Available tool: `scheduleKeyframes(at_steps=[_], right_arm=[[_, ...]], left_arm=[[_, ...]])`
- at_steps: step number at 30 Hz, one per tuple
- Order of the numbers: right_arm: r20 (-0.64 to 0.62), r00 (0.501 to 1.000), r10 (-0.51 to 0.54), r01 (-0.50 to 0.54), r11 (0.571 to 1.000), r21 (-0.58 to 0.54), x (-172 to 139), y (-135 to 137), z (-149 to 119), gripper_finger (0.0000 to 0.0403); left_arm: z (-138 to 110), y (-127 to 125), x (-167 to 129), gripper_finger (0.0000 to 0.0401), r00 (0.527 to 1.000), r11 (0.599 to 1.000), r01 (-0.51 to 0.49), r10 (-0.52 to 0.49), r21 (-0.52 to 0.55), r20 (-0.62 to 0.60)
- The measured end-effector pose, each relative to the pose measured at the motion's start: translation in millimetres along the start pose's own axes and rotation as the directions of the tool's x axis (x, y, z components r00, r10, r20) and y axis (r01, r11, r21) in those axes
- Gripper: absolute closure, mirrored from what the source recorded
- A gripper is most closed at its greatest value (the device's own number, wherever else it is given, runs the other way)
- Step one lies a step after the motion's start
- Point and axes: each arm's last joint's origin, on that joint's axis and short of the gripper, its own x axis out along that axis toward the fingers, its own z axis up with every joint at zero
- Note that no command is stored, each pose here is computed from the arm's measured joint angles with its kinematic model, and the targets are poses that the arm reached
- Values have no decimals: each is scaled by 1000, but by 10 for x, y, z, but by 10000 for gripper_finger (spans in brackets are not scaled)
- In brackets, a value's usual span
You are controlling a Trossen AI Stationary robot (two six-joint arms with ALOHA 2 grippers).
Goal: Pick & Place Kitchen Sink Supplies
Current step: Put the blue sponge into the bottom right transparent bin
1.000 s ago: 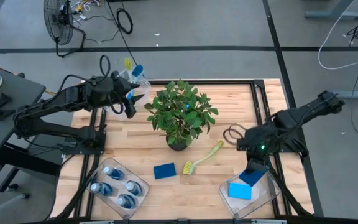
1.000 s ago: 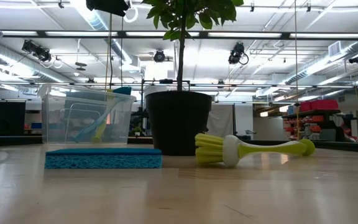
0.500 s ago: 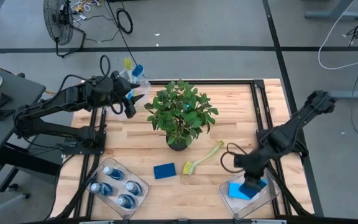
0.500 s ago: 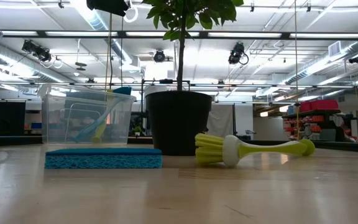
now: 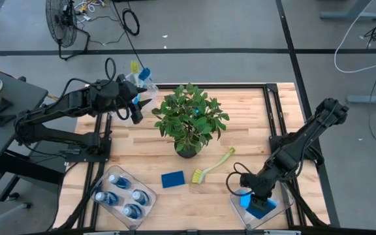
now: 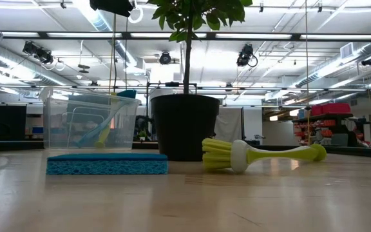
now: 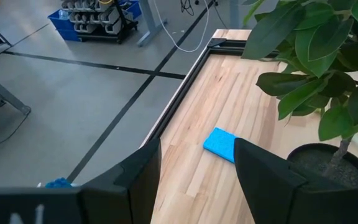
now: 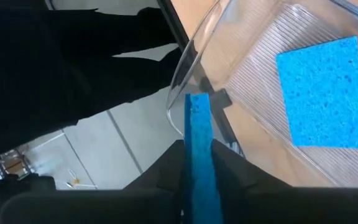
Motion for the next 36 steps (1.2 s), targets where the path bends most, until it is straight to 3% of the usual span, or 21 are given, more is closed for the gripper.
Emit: scheduleKeyframes(at_steps=[11, 17, 23, 27, 36], right_arm=[[26, 1000, -5, 6, 1000, -20, 6, 0, 11, 225], [30, 1000, -6, 8, 998, -66, 6, 0, 13, 187], [62, 998, 6, 2, 993, -114, -68, -2, -5, 176], [156, 988, 12, 6, 993, -116, -241, -34, -31, 180], [413, 907, -80, 111, 992, -52, -697, -270, -16, 188]], left_arm=[[0, 0, 1, 195, 1000, 1000, 0, 0, -1, 0], [0, 0, 1, 195, 1000, 1000, -1, 1, -4, 0], [0, 0, 1, 195, 1000, 1000, -1, 1, -3, 0], [8, 1, 1, 195, 1000, 1000, -1, 1, -6, 7], [37, -4, 50, 195, 1000, 1000, 0, 1, -24, 29]])
